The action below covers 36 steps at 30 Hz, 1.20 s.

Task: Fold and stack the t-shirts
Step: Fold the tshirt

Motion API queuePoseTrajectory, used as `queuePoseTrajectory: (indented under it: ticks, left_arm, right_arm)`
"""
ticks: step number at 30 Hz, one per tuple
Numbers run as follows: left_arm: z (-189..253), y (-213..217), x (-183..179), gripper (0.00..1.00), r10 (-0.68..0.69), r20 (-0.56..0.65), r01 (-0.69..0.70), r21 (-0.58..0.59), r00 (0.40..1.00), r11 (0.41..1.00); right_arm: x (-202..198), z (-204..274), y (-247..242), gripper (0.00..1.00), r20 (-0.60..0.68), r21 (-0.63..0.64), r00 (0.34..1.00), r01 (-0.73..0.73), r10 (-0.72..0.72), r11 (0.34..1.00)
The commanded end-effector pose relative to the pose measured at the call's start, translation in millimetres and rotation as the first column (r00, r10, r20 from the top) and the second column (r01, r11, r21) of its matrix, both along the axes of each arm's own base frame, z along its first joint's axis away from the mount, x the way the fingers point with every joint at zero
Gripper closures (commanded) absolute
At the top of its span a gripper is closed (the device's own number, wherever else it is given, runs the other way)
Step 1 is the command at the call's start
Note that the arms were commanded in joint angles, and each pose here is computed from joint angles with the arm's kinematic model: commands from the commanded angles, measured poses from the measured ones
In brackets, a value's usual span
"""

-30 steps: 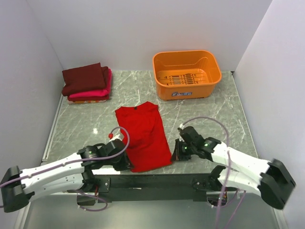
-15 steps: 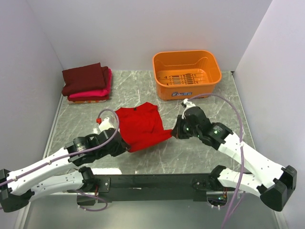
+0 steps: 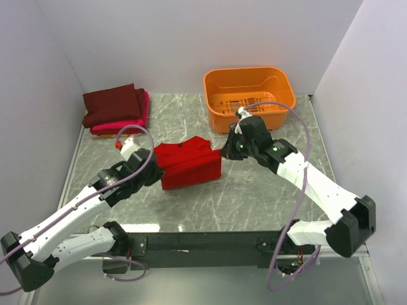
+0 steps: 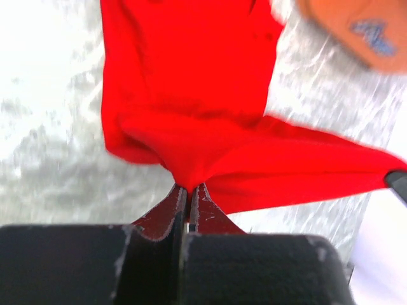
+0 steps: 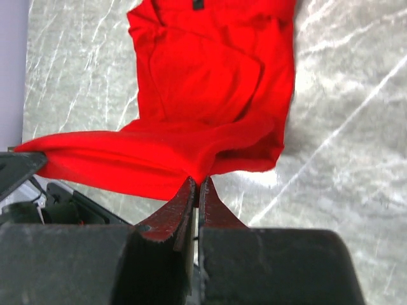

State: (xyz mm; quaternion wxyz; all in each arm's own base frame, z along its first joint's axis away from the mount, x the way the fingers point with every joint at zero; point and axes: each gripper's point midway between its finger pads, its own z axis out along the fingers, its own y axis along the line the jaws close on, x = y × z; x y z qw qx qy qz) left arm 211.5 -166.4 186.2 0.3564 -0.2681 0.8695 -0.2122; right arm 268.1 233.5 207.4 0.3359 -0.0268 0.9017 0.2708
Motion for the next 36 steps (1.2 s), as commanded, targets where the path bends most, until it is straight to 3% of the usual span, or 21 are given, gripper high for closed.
queuePoseTrajectory:
  ticks: [1, 8, 19, 34, 36]
  left_arm:
    - [27.5, 14.3, 33.3, 0.99, 0.054, 0.133, -0.057, 0.018, 0.99, 0.998]
    - [9.7, 26.0, 72.0, 0.99, 0.054, 0.091, -0.064, 0.115, 0.994, 0.991]
    - [0.2, 44.5, 131.1, 0.99, 0.136, 0.105, -0.149, 0.127, 0.985, 0.981]
    - [-68.4, 61.0, 178.6, 0.99, 0.186, -0.062, -0.17, 0.204, 0.981, 0.964]
    - [-81.8, 60.8, 181.1, 0.95, 0.19, -0.106, -0.166, 0.204, 0.976, 0.965]
  right_arm:
    - [33.0, 26.8, 4.6, 1.0, 0.103, 0.016, 0.995, 0.008, -0.01, 1.0]
    - [69.7, 22.9, 10.3, 1.0, 0.094, -0.01, 0.995, 0.04, -0.039, 0.999]
    - [125.8, -6.2, 21.9, 1.0, 0.065, -0.05, 0.996, 0.066, -0.063, 0.997]
    - [203.2, -71.2, 42.7, 1.0, 0.095, -0.124, 0.991, 0.107, -0.095, 0.987]
    - [208.4, -85.4, 46.4, 0.95, 0.084, -0.134, 0.992, 0.101, -0.091, 0.986]
